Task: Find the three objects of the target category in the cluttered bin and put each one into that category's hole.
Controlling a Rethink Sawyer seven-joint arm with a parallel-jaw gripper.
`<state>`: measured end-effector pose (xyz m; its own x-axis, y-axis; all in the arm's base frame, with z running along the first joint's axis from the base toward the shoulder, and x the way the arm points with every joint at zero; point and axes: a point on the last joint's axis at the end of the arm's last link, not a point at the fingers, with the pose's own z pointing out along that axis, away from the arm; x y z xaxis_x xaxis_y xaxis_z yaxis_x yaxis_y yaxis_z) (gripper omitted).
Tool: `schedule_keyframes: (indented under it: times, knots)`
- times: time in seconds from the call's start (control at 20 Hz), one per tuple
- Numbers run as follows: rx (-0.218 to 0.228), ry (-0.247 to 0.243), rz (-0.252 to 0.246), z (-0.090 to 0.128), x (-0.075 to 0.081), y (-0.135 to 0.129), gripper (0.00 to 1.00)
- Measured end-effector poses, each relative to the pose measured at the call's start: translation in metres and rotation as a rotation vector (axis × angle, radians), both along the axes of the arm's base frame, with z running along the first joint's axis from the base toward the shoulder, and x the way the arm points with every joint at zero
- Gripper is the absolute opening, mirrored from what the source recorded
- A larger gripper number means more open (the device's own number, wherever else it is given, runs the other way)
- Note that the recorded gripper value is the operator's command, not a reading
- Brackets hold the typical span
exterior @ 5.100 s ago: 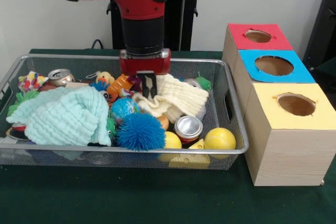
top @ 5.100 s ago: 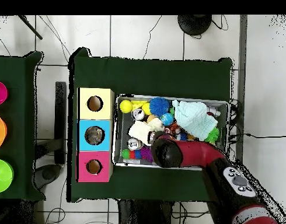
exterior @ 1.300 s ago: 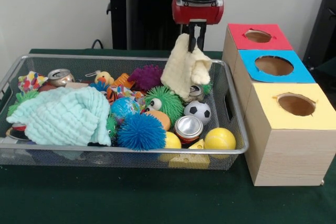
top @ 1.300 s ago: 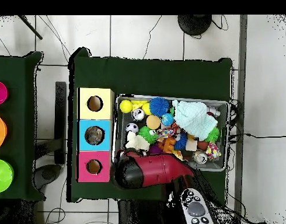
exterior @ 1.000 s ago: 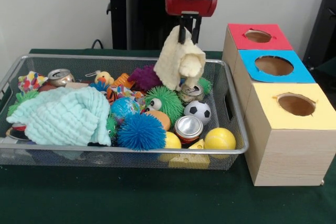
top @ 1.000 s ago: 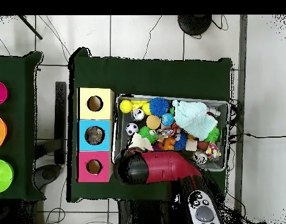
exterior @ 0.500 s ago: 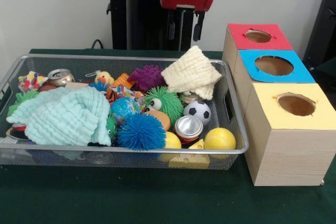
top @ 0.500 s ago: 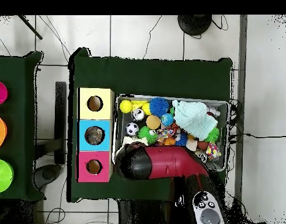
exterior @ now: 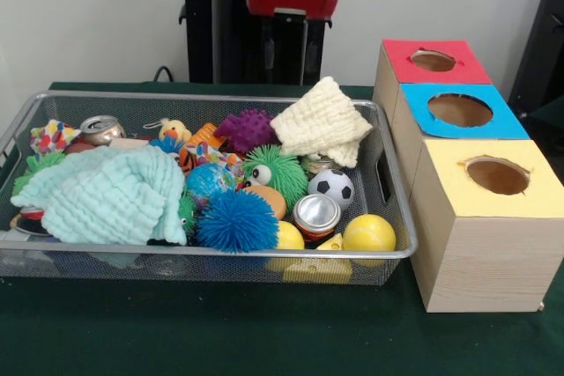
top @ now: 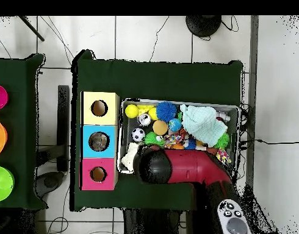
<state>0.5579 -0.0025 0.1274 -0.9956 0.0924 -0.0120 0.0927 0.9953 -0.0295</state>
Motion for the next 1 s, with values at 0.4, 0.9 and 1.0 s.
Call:
schedule_keyframes:
  times: [0.4, 0.9, 1.0]
  knots:
    - [0.027, -0.047, -0.093, -0.016, 0.048, -0.058, 1.00]
    - [0.041, -0.085, -0.114, -0.051, 0.095, -0.107, 1.00]
    - [0.043, -0.086, -0.111, -0.056, 0.102, -0.112, 1.00]
